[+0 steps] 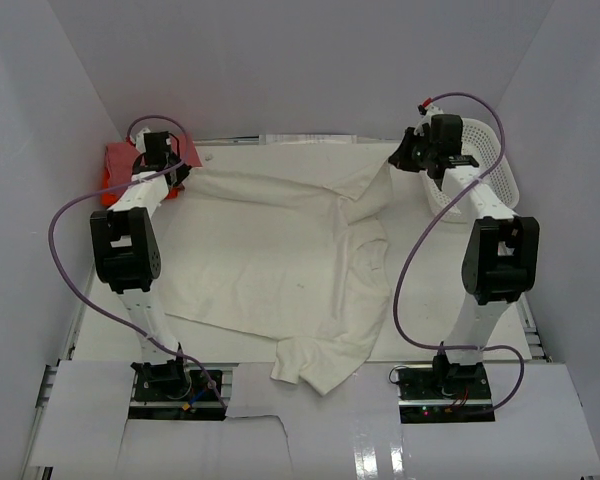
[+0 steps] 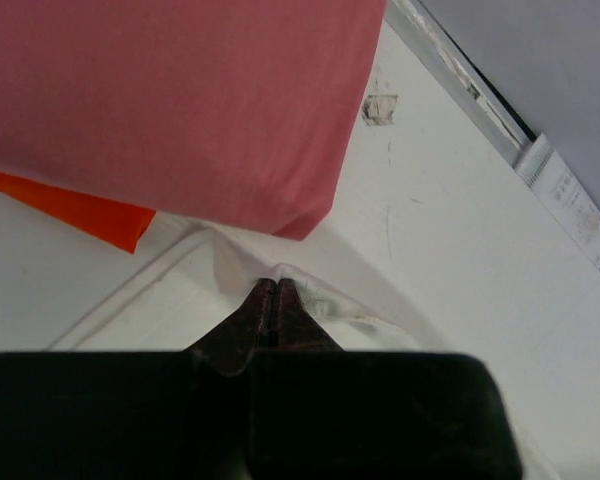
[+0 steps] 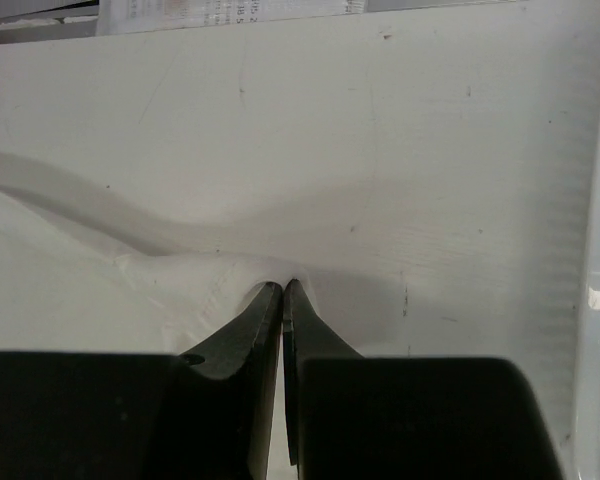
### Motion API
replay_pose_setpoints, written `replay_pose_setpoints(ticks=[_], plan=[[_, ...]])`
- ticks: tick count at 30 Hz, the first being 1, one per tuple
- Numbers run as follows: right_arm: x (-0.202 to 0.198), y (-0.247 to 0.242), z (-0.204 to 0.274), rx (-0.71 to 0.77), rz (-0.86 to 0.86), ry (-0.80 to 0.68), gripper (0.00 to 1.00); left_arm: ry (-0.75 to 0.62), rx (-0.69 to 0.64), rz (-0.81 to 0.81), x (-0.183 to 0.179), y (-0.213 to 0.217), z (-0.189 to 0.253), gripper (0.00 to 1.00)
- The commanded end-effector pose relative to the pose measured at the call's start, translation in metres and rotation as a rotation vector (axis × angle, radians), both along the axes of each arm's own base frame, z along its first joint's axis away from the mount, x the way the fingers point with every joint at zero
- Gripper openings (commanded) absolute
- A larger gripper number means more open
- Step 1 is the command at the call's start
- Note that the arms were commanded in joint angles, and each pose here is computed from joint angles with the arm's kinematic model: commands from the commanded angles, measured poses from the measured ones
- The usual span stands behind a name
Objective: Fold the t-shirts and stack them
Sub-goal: Flatten out the tshirt
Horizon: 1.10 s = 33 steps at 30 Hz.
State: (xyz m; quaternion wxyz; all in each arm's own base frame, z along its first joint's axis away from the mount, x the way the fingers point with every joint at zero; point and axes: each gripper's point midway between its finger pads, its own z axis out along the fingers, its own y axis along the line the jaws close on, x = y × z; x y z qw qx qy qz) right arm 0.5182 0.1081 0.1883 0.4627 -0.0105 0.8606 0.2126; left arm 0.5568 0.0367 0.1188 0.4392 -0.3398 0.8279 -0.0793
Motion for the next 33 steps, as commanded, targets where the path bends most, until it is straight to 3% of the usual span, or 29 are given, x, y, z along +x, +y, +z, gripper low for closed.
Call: replay_pose_setpoints(ticks=[1, 9, 14, 22, 27, 33], plan=[[0.036, 0.010, 0.053, 0.035, 0.046, -0.172, 0.08, -0.134, 0.085, 0.087, 0.017, 0.028, 0.063, 0.00], [0.095, 0.037, 0.050, 0.104, 0.129, -0.241, 0.08, -0.221, 0.075, 0.188, 0.023, 0.055, 0.096, 0.00], [0.117, 0.050, 0.034, 0.113, 0.153, -0.189, 0.08, -0.203, 0.073, 0.165, 0.033, 0.054, 0.086, 0.00], [0.123, 0.047, -0.018, 0.081, 0.120, -0.106, 0.08, -0.183, 0.062, 0.135, 0.039, 0.049, 0.065, 0.00], [0.109, 0.058, -0.072, 0.120, 0.177, 0.049, 0.08, -0.183, 0.065, 0.140, 0.037, 0.050, 0.064, 0.00], [0.091, 0.071, -0.100, 0.112, 0.190, 0.116, 0.08, -0.196, 0.077, 0.141, 0.033, 0.051, 0.071, 0.00]])
